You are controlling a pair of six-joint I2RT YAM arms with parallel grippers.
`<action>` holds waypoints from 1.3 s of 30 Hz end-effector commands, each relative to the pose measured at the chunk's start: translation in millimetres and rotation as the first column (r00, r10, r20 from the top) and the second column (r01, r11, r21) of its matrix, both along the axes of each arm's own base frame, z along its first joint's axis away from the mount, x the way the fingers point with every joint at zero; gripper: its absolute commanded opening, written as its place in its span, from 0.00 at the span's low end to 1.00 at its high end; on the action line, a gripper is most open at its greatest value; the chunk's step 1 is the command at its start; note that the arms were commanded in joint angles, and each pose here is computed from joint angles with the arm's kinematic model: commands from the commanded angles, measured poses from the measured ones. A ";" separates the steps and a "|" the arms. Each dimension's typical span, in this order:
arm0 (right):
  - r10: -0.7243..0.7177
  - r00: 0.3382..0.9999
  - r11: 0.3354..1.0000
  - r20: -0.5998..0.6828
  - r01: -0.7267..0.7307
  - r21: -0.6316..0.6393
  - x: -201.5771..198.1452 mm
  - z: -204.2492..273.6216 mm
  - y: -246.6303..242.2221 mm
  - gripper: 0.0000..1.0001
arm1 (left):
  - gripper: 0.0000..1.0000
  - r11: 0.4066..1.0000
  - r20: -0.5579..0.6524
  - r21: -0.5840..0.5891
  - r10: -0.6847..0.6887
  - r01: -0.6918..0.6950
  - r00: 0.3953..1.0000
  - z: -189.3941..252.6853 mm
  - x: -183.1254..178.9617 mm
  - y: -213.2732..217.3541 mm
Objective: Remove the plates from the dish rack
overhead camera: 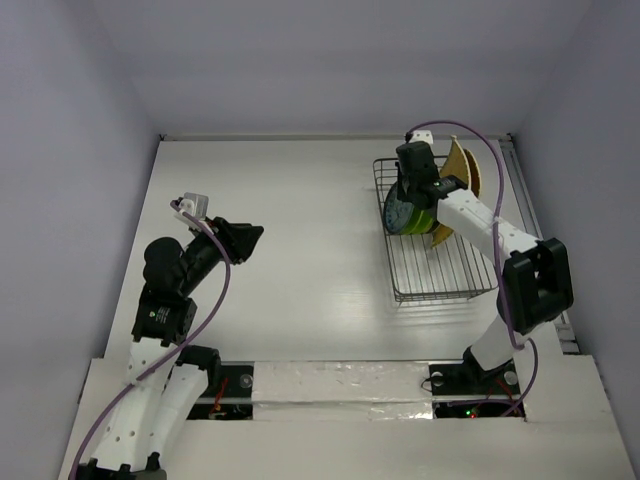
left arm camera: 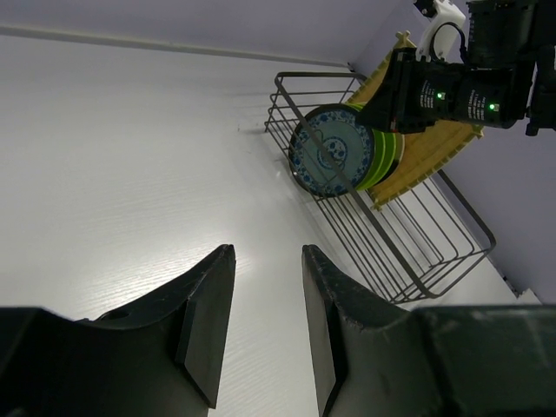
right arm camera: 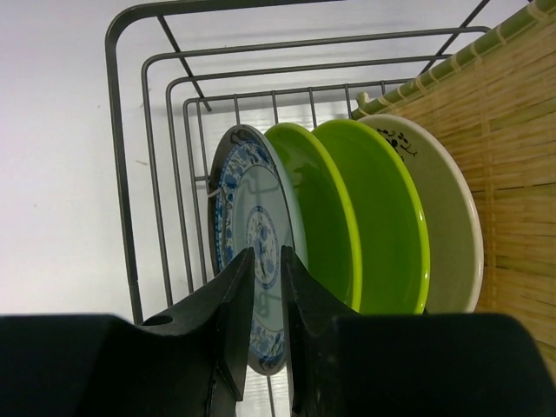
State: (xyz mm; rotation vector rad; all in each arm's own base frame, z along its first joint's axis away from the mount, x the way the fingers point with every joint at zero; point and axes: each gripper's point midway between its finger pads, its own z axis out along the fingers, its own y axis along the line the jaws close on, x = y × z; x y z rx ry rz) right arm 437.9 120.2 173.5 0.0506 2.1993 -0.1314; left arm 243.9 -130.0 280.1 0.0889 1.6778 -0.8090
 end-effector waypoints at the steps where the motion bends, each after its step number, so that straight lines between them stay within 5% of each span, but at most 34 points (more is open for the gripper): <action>1: -0.061 0.997 0.998 0.040 0.062 -0.031 6.8 6.1 -16.4 0.24 | 0.34 1.000 0.085 -0.005 -0.026 0.026 0.996 28.3 -2.7 -3.7; 11: -0.046 0.981 0.998 0.187 0.036 0.054 -5.5 57.2 -16.9 0.25 | 0.34 0.999 0.075 -0.008 -0.038 0.039 0.996 25.7 -1.2 -6.1; 25: -0.040 0.997 0.999 0.062 0.039 0.015 10.0 0.3 -8.0 0.25 | 0.34 0.999 0.074 -0.007 -0.041 0.042 0.996 25.7 -1.9 -7.4; 28: -0.041 0.997 0.999 0.067 0.039 0.021 12.8 0.6 -6.4 0.11 | 0.34 0.999 0.075 -0.006 -0.040 0.040 0.996 25.7 -2.3 -7.0; 39: -0.083 0.958 0.996 0.276 0.074 0.044 3.0 111.2 -24.7 0.02 | 0.33 0.999 0.076 -0.005 -0.043 0.043 0.996 26.0 -3.0 -8.4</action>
